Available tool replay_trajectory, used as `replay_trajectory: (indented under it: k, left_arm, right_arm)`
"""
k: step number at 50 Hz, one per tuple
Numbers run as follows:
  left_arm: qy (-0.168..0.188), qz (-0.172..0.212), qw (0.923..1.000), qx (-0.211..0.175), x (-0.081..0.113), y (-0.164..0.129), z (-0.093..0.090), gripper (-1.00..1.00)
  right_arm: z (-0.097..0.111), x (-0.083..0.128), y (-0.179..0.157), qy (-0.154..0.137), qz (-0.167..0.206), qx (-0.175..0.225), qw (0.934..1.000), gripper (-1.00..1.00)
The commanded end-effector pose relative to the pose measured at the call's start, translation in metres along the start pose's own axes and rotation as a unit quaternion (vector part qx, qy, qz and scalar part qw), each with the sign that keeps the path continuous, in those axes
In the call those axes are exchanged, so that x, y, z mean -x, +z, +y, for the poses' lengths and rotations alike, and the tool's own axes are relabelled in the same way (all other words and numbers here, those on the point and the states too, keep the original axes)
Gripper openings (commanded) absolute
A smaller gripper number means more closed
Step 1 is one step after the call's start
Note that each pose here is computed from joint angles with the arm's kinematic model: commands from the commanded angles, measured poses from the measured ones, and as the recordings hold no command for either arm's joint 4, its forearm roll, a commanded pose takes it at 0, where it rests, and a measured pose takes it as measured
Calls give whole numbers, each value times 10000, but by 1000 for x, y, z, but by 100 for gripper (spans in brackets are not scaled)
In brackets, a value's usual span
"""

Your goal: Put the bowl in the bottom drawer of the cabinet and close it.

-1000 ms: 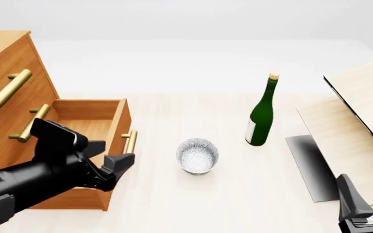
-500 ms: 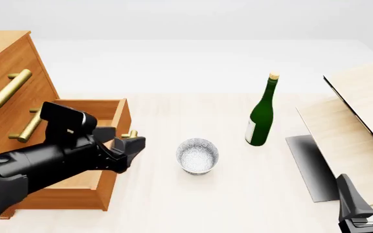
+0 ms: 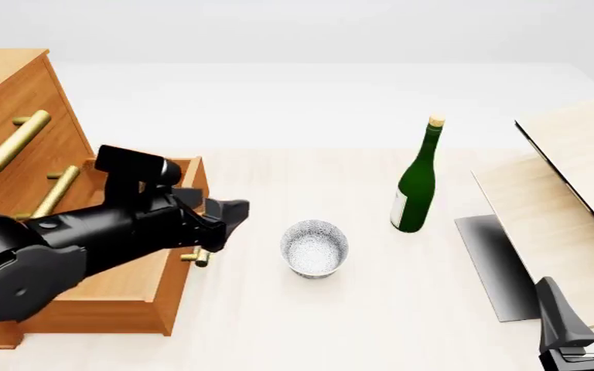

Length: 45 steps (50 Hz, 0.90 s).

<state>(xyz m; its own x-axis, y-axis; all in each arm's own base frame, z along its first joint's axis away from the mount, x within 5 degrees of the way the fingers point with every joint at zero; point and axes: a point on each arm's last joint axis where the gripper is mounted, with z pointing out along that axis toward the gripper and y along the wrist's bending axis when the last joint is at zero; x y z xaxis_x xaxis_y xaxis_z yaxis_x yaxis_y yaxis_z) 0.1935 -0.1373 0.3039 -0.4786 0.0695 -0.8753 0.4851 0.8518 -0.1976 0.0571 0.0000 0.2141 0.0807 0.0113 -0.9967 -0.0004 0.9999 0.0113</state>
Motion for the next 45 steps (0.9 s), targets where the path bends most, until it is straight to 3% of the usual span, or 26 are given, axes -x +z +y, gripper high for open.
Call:
replay_trajectory:
  k: [1, 45]
  left_arm:
    - [8, 56, 10000, 17, 5, 14, -1, 100]
    - [-330, 302, 9990, 64, 11, 81, -4, 100]
  right_arm:
    - [0, 0, 0, 0, -1, 1, 10000, 100]
    - [0, 0, 0, 0, -2, 2, 10000, 100]
